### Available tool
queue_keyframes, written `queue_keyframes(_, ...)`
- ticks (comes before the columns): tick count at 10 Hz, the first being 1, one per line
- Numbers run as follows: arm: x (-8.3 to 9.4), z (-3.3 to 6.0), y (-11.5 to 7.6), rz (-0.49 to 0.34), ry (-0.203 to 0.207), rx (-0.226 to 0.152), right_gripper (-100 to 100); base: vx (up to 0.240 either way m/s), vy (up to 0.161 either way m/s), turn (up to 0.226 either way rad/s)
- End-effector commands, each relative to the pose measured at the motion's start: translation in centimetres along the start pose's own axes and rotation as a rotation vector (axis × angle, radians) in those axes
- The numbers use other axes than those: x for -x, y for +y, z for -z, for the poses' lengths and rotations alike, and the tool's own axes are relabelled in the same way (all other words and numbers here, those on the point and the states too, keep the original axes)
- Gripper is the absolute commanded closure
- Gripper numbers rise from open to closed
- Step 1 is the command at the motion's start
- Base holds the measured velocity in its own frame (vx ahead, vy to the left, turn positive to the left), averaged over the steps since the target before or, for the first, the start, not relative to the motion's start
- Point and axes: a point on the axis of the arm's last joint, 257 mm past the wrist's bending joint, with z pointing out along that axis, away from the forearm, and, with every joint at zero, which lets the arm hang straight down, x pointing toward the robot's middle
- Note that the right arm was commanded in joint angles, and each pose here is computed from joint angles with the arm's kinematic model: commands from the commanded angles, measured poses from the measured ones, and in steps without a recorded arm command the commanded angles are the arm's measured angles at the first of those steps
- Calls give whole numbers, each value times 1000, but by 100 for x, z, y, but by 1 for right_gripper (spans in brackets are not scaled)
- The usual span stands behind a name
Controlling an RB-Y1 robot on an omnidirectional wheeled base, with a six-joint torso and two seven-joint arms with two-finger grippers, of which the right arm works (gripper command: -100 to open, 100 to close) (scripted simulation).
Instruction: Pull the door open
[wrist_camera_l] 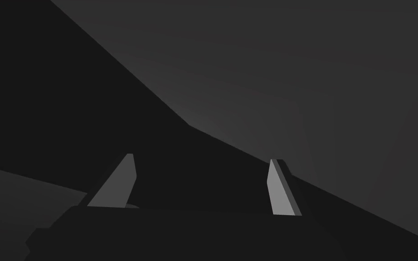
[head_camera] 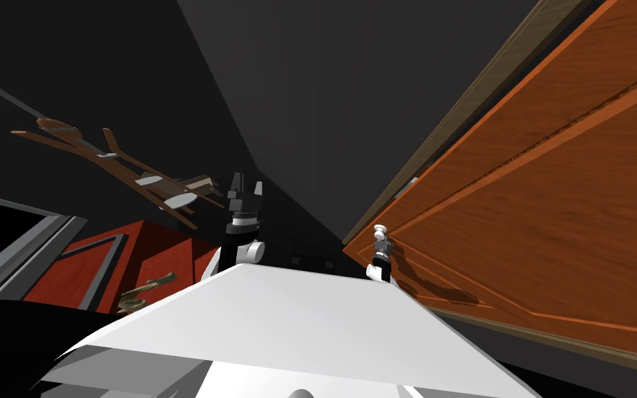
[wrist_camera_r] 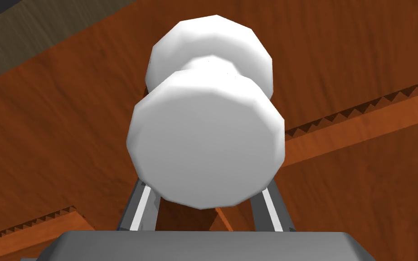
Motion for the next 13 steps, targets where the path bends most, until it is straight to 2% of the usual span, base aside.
queue_keyframes(1, -67, -32, 28, -38, 12, 13, 100, -36, 0, 36)
queue_keyframes(10, 54, -32, 84, -298, -21, 33, 100, -42, -2, 65)
queue_keyframes(13, 72, -31, 92, -349, -26, 36, 100, -28, -2, 38)
